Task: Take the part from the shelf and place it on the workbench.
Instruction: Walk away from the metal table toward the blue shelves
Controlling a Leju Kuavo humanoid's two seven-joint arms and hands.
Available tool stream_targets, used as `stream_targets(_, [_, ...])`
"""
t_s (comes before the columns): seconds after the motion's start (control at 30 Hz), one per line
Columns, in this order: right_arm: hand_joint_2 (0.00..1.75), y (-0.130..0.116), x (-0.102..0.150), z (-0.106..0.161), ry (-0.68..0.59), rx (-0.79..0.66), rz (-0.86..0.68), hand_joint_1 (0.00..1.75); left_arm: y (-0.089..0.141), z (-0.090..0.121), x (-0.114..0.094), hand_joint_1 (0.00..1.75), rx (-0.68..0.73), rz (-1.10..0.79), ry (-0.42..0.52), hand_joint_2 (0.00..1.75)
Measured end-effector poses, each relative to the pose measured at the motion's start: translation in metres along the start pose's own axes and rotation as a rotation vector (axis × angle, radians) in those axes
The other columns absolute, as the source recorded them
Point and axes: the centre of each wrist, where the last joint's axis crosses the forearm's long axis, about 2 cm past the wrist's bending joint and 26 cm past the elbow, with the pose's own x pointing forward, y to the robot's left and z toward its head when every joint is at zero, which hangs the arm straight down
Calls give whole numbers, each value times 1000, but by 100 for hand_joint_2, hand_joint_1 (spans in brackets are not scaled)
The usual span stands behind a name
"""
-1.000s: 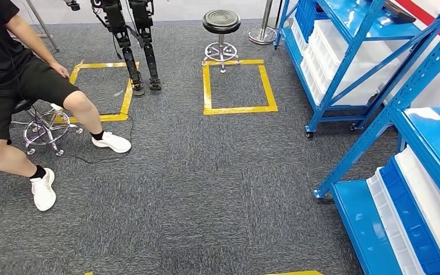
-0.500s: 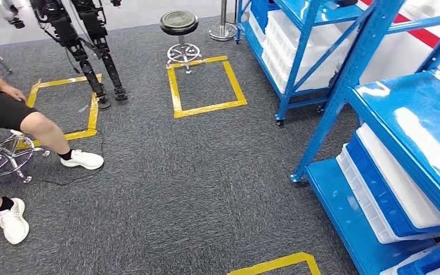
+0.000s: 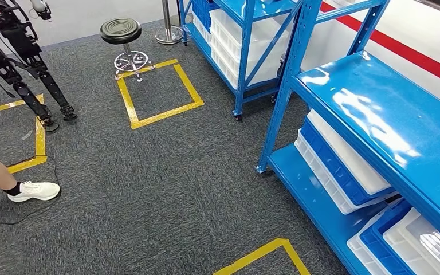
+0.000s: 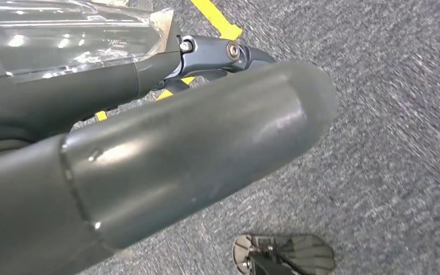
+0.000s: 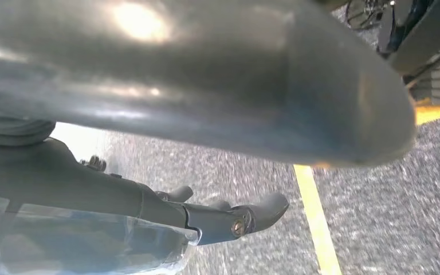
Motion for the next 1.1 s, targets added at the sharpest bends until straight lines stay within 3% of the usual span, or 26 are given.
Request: stream_targets(1.1, [0, -2, -2, 0, 13, -12, 17, 0, -1, -1, 4, 0, 2, 0, 10, 0])
